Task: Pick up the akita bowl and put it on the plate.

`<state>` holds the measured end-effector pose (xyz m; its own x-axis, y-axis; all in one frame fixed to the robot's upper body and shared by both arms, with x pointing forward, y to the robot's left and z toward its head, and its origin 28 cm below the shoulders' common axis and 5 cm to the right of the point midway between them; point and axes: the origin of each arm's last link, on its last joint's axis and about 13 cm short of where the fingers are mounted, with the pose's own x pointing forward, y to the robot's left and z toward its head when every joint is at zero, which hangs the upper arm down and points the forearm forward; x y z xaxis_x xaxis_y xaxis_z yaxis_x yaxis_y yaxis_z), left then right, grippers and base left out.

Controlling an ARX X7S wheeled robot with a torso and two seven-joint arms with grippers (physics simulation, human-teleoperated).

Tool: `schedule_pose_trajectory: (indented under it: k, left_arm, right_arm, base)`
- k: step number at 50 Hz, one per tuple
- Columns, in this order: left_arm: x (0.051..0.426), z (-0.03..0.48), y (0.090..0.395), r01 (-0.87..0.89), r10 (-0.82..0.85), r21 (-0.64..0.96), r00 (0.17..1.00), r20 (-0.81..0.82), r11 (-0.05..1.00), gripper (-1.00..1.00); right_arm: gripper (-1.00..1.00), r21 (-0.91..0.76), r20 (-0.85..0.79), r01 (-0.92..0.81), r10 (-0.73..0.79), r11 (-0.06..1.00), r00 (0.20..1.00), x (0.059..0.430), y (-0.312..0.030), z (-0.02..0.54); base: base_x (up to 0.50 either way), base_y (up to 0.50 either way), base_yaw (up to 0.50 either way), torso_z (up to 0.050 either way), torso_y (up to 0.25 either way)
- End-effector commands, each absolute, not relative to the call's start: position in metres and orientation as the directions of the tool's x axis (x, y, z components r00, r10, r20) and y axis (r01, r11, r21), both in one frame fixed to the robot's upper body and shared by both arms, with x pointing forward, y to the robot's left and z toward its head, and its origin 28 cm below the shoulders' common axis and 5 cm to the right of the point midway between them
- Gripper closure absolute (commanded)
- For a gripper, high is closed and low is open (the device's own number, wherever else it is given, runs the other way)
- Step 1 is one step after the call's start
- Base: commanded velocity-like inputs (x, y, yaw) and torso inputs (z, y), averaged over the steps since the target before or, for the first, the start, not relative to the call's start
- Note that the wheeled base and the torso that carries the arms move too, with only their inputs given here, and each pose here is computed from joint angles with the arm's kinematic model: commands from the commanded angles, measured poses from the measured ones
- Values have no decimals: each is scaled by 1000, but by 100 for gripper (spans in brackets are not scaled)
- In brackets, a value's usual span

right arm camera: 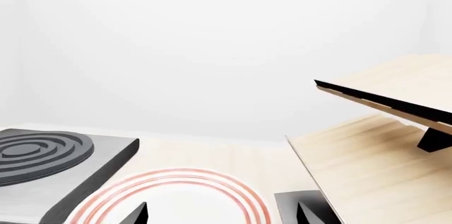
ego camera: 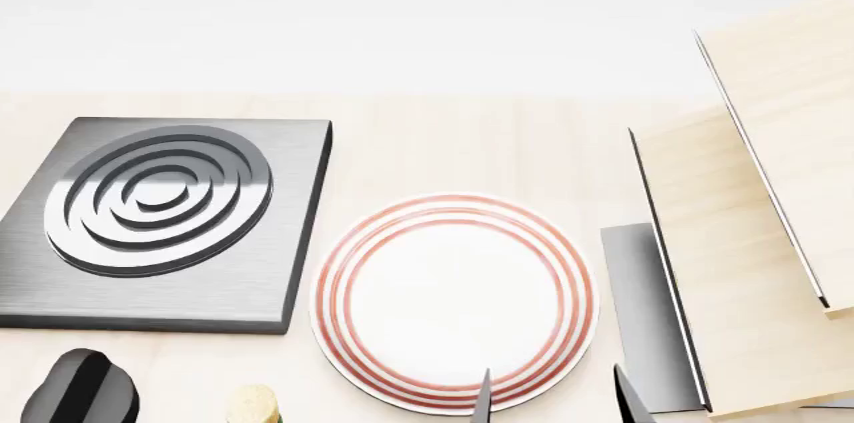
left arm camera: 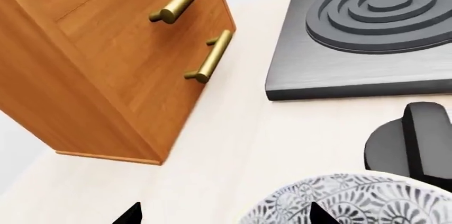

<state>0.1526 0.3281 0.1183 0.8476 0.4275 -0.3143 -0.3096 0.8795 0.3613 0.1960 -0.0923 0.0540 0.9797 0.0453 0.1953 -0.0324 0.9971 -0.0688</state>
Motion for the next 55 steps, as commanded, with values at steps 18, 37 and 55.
schedule_pose_trajectory:
  k: [18,37,55]
  left_arm:
    - [143,113,332,-265,378,308,831,-409,914,-100]
    - [140,105,335,-263,374,291,811,-449,920,-100]
    - [135,98,338,-258,374,290,791,-484,921,-100]
  right_arm:
    - [-100,-68,195,-33,46,997,980,197,-92,54]
    - [-100,-68,194,-35,48,997,980,196,-91,53]
    - [-100,-68,196,-35,48,997,979,195,-91,53]
  base:
    - [0,0,0,0,0]
    - [0,0,0,0,0]
    - [0,0,0,0,0]
